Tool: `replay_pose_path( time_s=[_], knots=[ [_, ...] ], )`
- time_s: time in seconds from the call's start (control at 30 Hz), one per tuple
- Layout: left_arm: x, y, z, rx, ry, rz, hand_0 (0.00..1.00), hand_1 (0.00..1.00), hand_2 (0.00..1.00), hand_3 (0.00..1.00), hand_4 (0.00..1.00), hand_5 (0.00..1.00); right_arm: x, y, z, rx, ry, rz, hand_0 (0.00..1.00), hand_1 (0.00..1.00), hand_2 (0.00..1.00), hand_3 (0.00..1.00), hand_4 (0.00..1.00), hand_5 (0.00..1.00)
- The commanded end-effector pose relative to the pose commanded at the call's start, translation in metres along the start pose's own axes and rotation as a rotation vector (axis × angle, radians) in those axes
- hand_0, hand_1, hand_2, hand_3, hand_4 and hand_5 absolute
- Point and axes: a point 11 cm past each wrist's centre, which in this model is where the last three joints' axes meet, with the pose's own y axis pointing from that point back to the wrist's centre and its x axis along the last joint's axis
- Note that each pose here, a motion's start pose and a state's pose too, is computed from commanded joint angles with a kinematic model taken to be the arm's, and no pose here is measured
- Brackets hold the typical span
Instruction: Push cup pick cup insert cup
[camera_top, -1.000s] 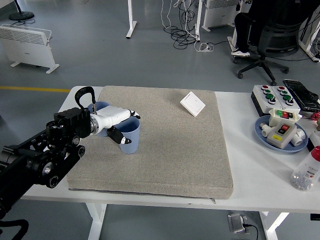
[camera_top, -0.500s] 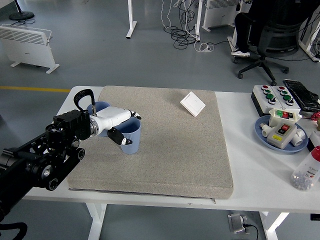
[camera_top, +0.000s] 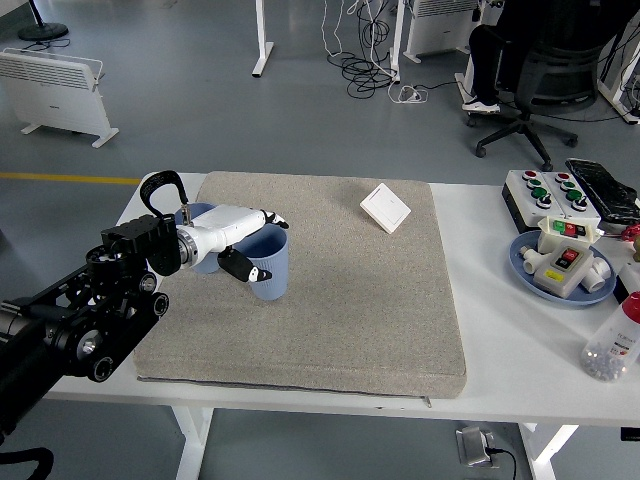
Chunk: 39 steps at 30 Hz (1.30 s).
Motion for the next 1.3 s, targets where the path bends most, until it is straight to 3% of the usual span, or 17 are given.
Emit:
replay_pose_path(
  time_s=[0.2, 0.37, 0.53, 0.67, 1.03, 1.3],
  knots=[
    [0.018, 0.008, 0.013, -0.026, -0.047, 0.020, 0.514, 0.492, 0.462, 0.496, 0.361, 0.002, 0.000, 0.000, -0.001, 0.002, -0.002, 0.000, 0.756, 0.628, 0.651, 0.558, 0.087, 0.470],
    [0.047, 0.019, 0.018, -0.042, -0.073, 0.058, 0.510, 0.483, 0.454, 0.482, 0.378, 0.002, 0.001, 0.000, -0.002, 0.003, -0.004, 0.001, 0.756, 0.627, 0.651, 0.558, 0.086, 0.470],
    [0.078, 0.031, 0.003, -0.004, -0.096, 0.099, 0.520, 0.480, 0.449, 0.464, 0.401, 0.002, 0.002, 0.000, -0.002, 0.004, -0.008, 0.002, 0.756, 0.627, 0.651, 0.558, 0.086, 0.469],
    [0.097, 0.037, -0.021, 0.073, -0.122, 0.112, 0.520, 0.480, 0.449, 0.464, 0.401, 0.002, 0.003, 0.000, -0.001, 0.004, -0.014, 0.005, 0.756, 0.627, 0.651, 0.558, 0.086, 0.469],
    [0.113, 0.041, -0.062, 0.185, -0.081, 0.134, 0.538, 0.493, 0.457, 0.470, 0.392, 0.002, 0.004, 0.000, 0.000, 0.001, -0.010, 0.007, 0.756, 0.627, 0.650, 0.558, 0.086, 0.469],
    [0.105, 0.037, -0.076, 0.209, -0.050, 0.125, 0.541, 0.496, 0.461, 0.466, 0.401, 0.002, 0.004, 0.000, 0.000, 0.000, -0.008, 0.006, 0.756, 0.628, 0.650, 0.558, 0.085, 0.468]
  ],
)
